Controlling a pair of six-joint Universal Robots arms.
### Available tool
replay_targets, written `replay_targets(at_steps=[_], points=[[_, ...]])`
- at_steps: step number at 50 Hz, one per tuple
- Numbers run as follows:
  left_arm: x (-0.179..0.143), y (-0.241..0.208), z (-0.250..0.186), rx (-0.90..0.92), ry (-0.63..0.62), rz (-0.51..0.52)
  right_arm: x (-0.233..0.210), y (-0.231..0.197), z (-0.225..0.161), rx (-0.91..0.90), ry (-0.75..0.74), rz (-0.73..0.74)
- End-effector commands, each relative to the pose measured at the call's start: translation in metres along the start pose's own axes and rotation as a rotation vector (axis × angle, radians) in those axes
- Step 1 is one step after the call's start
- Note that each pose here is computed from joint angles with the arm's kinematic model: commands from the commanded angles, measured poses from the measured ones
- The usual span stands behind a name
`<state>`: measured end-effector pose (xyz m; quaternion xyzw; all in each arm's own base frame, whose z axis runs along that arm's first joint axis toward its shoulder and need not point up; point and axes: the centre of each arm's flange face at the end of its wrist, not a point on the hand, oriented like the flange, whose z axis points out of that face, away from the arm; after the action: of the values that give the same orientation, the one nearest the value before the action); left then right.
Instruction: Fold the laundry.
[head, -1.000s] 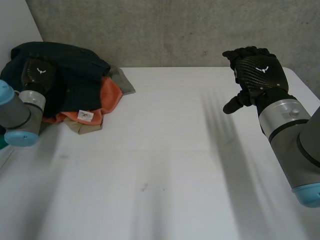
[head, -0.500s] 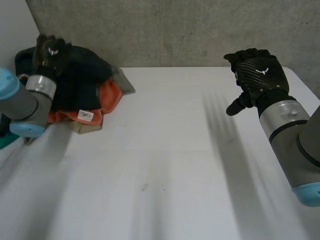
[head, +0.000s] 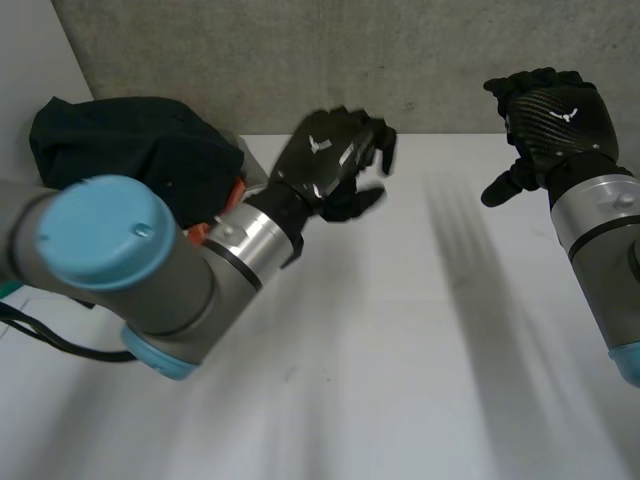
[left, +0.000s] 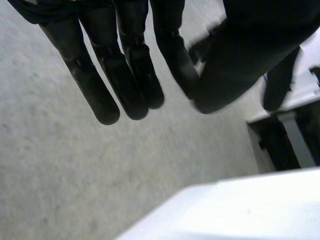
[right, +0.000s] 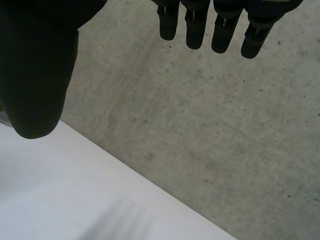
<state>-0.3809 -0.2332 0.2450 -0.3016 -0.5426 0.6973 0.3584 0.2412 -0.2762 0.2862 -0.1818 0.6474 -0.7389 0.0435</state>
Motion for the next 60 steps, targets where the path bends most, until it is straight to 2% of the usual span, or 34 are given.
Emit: replay_targets(at_steps=[1,4,5,8,9,12,13,17,22,27,29,30,32,33,35,36,39,40,42,43,46,51,56,60], points=[[-0.073,0.005,0.0,-0.051,-0.31,0.286,0.002,0.004,0.0,-0.022,-0.002,-0.001],[-0.126,-0.002,-0.006,-0.068,-0.469,0.414,-0.001,0.005,0.0,-0.028,-0.01,-0.006],[-0.153,-0.001,-0.01,-0.092,-0.54,0.487,-0.002,0.006,0.0,-0.03,-0.012,-0.007],[-0.188,0.007,-0.015,-0.135,-0.603,0.576,-0.005,0.011,0.0,-0.045,-0.021,-0.015],[-0.215,0.026,-0.021,-0.196,-0.641,0.626,-0.005,0.013,0.0,-0.051,-0.023,-0.016],[-0.252,0.047,-0.027,-0.254,-0.695,0.691,-0.008,0.02,0.002,-0.071,-0.031,-0.02],[-0.276,0.06,-0.033,-0.29,-0.73,0.725,-0.008,0.022,0.002,-0.075,-0.032,-0.022],[-0.316,0.089,-0.044,-0.343,-0.777,0.771,-0.009,0.025,0.002,-0.086,-0.033,-0.022],[-0.325,0.105,-0.043,-0.341,-0.738,0.773,-0.009,0.027,0.002,-0.092,-0.034,-0.024],[-0.308,0.102,-0.037,-0.32,-0.671,0.76,-0.01,0.028,0.002,-0.095,-0.036,-0.038],[-0.288,0.077,-0.027,-0.256,-0.651,0.768,-0.01,0.028,0.002,-0.095,-0.036,-0.041],[-0.265,0.045,-0.014,-0.141,-0.636,0.757,-0.01,0.028,0.002,-0.093,-0.035,-0.042],[-0.251,0.028,-0.008,-0.072,-0.625,0.736,-0.01,0.028,0.002,-0.093,-0.035,-0.044],[-0.23,0.008,-0.002,0.014,-0.6,0.688,-0.009,0.027,0.003,-0.091,-0.033,-0.044],[-0.213,-0.006,0.003,0.08,-0.574,0.641,-0.009,0.027,0.003,-0.089,-0.031,-0.044],[-0.192,-0.018,0.006,0.127,-0.534,0.576,-0.009,0.027,0.003,-0.089,-0.031,-0.044],[-0.157,-0.038,0.011,0.186,-0.465,0.474,-0.007,0.026,0.003,-0.089,-0.028,-0.044],[-0.135,-0.051,0.012,0.213,-0.419,0.412,-0.006,0.026,0.004,-0.088,-0.025,-0.044],[-0.117,-0.058,0.011,0.215,-0.377,0.355,-0.005,0.025,0.004,-0.084,-0.021,-0.044],[-0.1,-0.059,0.01,0.192,-0.331,0.3,-0.004,0.024,0.004,-0.082,-0.018,-0.044],[-0.08,-0.049,0.009,0.129,-0.274,0.237,-0.003,0.022,0.005,-0.076,-0.014,-0.044],[-0.038,0.005,0.005,-0.094,-0.153,0.144,-0.002,0.021,0.006,-0.077,-0.013,-0.049],[-0.03,0.061,0.003,-0.273,-0.127,0.132,-0.001,0.02,0.003,-0.115,-0.025,-0.065],[-0.032,0.082,0.003,-0.343,-0.124,0.186,-0.004,0.022,0.0,-0.176,-0.056,-0.071]])
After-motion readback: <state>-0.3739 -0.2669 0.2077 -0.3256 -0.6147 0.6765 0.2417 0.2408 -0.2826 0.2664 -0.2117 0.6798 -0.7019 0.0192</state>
